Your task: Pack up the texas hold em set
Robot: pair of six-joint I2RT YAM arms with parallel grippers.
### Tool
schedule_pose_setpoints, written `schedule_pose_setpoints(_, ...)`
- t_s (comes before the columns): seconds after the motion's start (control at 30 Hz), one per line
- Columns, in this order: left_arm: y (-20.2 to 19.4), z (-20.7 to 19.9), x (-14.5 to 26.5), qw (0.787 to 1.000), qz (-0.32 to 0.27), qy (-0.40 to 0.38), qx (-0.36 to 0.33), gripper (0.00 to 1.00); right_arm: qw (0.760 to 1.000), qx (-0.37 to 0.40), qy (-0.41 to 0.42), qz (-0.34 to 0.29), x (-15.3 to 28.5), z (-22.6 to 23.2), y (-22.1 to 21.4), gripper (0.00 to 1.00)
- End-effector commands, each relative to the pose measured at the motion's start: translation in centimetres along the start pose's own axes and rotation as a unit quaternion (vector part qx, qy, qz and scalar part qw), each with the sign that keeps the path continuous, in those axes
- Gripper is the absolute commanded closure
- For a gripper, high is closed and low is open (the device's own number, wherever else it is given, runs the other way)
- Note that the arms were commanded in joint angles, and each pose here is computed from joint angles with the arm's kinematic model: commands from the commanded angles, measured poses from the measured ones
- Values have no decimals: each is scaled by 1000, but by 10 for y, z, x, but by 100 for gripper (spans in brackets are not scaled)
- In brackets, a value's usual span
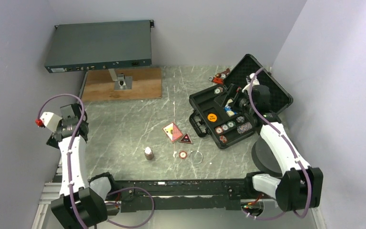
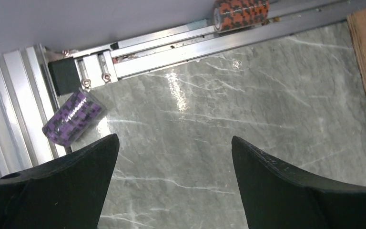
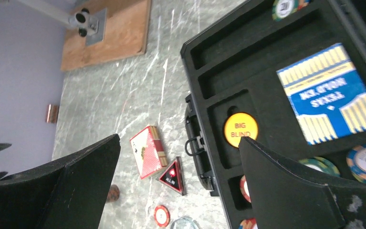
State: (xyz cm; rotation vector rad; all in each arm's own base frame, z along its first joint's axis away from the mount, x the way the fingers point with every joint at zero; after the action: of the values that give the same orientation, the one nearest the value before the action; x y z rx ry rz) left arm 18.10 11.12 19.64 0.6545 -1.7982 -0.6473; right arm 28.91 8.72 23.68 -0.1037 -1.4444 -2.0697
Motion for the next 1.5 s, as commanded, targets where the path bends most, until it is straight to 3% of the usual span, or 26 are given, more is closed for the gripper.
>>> schedule_pose_setpoints(0.0,10,-2,3,996,-12,25,80,5,998,29,56,-14,-15,27,22,0)
schedule_pose_setpoints(0.27,9,-27,-12,987,-7,31,156,2,994,58,94,14,-32,53,1,0)
schedule_pose_setpoints(0.43,15,-49,-33,991,-34,21,129,0,994,66,89,19,-34,48,-9,0)
schedule_pose_setpoints(0.67,12,-72,-54,996,-24,6,87,0,992,69,102,23,-40,48,-13,0)
schedule_pose_setpoints(0.9,16,-71,-58,991,-35,58,116,0,991,85,104,22,-41,47,-14,0)
schedule_pose_setpoints(0.97,16,-69,-60,991,-40,70,111,15,990,91,104,21,-41,46,-14,0)
schedule_pose_setpoints(1.0,17,-74,-62,992,-40,56,106,13,990,95,103,21,-41,45,-15,0)
schedule_pose_setpoints(1.07,15,-79,-66,995,-36,31,86,1,990,97,102,23,-41,45,-15,0)
schedule_pose_setpoints(1.47,16,-83,-95,996,-29,62,48,0,988,92,120,21,-35,49,-18,0)
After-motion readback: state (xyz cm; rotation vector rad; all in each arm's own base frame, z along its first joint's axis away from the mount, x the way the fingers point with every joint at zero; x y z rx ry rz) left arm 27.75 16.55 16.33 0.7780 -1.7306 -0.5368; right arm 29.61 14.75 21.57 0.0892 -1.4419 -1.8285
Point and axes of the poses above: each gripper's point midway between its finger pads, its own x axis back along the fingers, its own z axis along the line the jaws close on, y = z × x, the point moved 6 cm from there along x, back along the fingers, and after that the axes turned 14 degrees about x, right-handed, at the moved point
